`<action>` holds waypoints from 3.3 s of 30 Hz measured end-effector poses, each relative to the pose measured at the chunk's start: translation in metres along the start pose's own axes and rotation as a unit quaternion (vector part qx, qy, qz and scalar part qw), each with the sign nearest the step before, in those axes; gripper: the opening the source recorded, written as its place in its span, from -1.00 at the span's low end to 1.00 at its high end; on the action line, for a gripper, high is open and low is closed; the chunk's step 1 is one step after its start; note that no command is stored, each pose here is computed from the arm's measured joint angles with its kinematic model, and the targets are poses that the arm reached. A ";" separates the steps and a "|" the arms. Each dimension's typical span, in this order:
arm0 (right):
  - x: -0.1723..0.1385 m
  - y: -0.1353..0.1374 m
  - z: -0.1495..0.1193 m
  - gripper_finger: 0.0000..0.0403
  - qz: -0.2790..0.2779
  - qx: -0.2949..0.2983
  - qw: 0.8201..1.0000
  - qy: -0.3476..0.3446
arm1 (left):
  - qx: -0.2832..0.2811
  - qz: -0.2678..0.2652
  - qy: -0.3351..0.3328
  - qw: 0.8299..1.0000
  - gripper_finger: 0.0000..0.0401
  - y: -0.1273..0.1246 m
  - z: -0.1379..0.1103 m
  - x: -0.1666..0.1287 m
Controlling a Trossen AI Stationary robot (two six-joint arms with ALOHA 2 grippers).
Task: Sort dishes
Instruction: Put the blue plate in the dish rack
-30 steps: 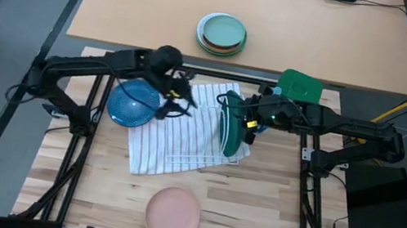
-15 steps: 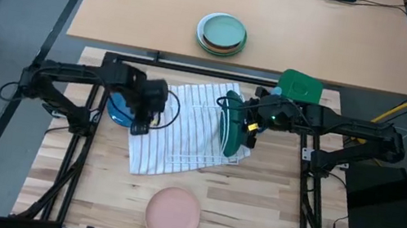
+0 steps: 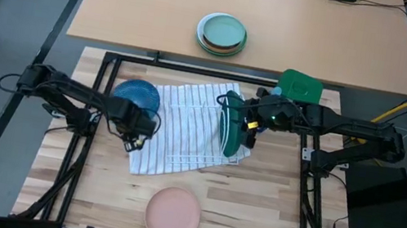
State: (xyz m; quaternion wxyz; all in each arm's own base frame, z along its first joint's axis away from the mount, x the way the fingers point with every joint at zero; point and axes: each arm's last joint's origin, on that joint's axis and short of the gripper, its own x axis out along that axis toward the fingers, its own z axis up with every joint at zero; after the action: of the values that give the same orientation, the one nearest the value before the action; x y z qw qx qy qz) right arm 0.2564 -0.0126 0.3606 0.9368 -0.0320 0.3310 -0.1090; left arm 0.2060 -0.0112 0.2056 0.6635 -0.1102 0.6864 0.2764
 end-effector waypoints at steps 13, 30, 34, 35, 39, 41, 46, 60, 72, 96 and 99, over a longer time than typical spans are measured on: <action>0.000 0.000 -0.001 -0.08 0.000 -0.001 1.000 0.006 | -0.010 0.079 -0.120 0.990 -0.29 -0.019 -0.018 0.021; 0.000 0.000 -0.001 -0.08 0.000 -0.001 1.000 0.005 | -0.040 0.113 -0.251 0.961 -0.29 -0.028 -0.032 0.051; 0.000 0.000 -0.001 -0.08 0.000 -0.001 1.000 0.005 | -0.045 0.104 -0.258 0.959 -0.29 -0.028 -0.034 0.059; 0.000 0.000 -0.001 -0.08 0.000 -0.001 1.000 0.005 | -0.045 0.103 -0.261 0.959 -0.29 -0.028 -0.034 0.062; 0.000 0.000 -0.001 -0.08 0.000 -0.001 1.000 0.005 | -0.058 0.119 -0.279 0.951 -0.29 -0.025 -0.036 0.066; 0.000 0.000 -0.001 -0.08 0.000 -0.001 1.000 0.005 | -0.065 0.127 -0.289 0.947 -0.29 -0.024 -0.037 0.067; 0.000 0.000 -0.001 -0.08 0.000 -0.001 1.000 0.005 | -0.064 0.133 -0.291 0.945 -0.29 -0.023 -0.038 0.069; 0.000 0.000 -0.001 -0.08 -0.001 -0.001 1.000 0.005 | -0.076 0.129 -0.294 0.944 -0.38 -0.020 -0.042 0.080; 0.000 0.000 -0.001 -0.08 -0.001 -0.001 1.000 0.005 | -0.054 0.136 -0.310 0.939 -0.92 -0.023 -0.041 0.076; 0.000 0.000 -0.001 -0.08 -0.001 -0.001 1.000 0.005 | -0.181 -0.010 -0.366 0.913 -0.98 -0.045 -0.035 0.027; 0.000 0.000 -0.001 -0.08 0.000 -0.001 1.000 0.005 | -0.193 -0.028 -0.377 0.905 -1.00 -0.039 -0.037 0.018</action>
State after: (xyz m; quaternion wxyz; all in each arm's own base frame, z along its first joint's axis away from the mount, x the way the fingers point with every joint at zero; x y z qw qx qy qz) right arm 0.2557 -0.0127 0.3598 0.9350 -0.0327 0.3359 -0.1092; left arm 0.1928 -0.0585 0.1777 0.8461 -0.1433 0.3145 0.4057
